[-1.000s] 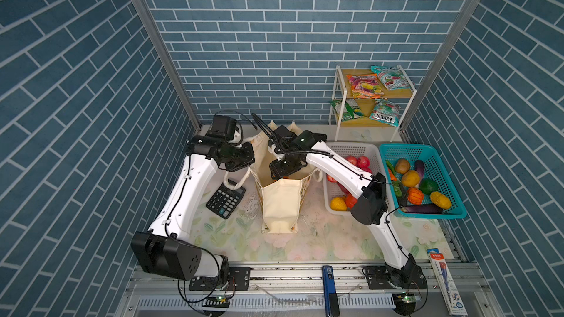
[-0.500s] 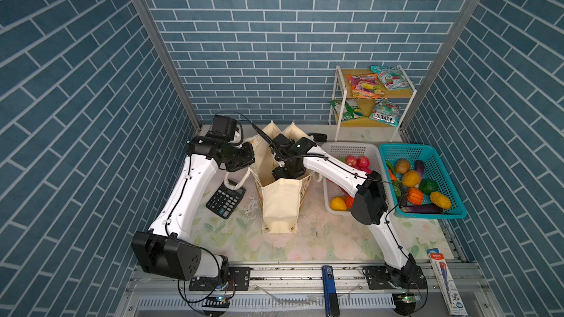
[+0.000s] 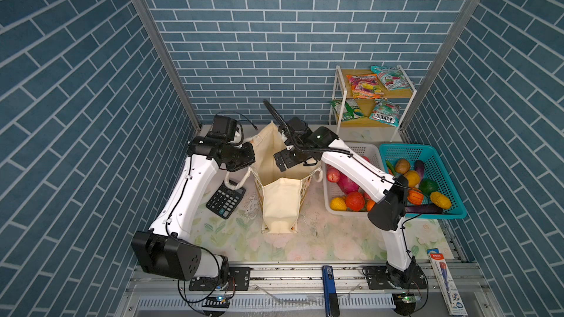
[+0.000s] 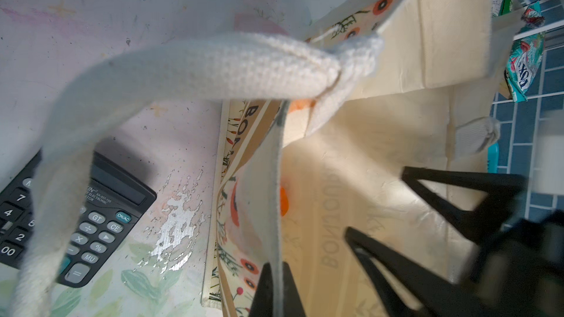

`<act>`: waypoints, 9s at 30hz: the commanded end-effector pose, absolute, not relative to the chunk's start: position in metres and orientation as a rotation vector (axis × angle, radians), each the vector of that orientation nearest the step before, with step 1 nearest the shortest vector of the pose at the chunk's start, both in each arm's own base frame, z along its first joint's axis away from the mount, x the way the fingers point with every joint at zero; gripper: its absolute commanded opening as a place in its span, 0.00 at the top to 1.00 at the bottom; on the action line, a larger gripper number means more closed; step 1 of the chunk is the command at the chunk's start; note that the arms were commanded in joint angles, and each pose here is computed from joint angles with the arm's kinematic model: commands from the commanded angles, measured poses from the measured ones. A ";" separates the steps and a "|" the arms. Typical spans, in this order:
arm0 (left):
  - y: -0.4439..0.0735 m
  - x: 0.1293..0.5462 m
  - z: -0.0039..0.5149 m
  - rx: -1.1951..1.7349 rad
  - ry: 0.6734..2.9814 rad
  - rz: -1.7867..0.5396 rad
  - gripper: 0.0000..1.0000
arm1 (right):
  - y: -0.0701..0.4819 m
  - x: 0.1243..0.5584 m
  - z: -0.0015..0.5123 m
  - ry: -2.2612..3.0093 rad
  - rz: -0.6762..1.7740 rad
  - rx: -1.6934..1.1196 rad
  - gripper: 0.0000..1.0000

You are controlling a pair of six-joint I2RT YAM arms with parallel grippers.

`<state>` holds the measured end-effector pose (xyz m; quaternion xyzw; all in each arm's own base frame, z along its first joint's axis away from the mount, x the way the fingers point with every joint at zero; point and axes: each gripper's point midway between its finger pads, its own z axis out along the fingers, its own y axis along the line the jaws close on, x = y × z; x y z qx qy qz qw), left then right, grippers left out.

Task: Place the food into the grocery bag and tie it
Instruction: 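Move the right gripper back down into the white basket toward the red fruit, then close the right gripper on the red fruit in the white basket, then lift the red fruit and carry it over the open bag with the right gripper, then lower the red fruit into the bag and open the right gripper, then withdraw the right gripper from the bag back over the white basket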

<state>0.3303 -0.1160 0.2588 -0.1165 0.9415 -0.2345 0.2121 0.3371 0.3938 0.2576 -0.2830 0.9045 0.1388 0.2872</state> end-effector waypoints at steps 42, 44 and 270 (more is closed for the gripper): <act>-0.116 0.327 0.249 -0.323 2.638 -0.636 1.00 | 0.116 0.235 0.135 2.836 0.098 0.340 0.13; -0.116 0.327 0.249 -0.323 2.638 -0.635 1.00 | 0.116 0.234 0.131 2.846 0.087 0.329 0.11; -0.115 0.331 0.249 -0.310 2.586 -0.635 1.00 | 0.098 0.333 0.217 2.256 -0.029 0.191 0.02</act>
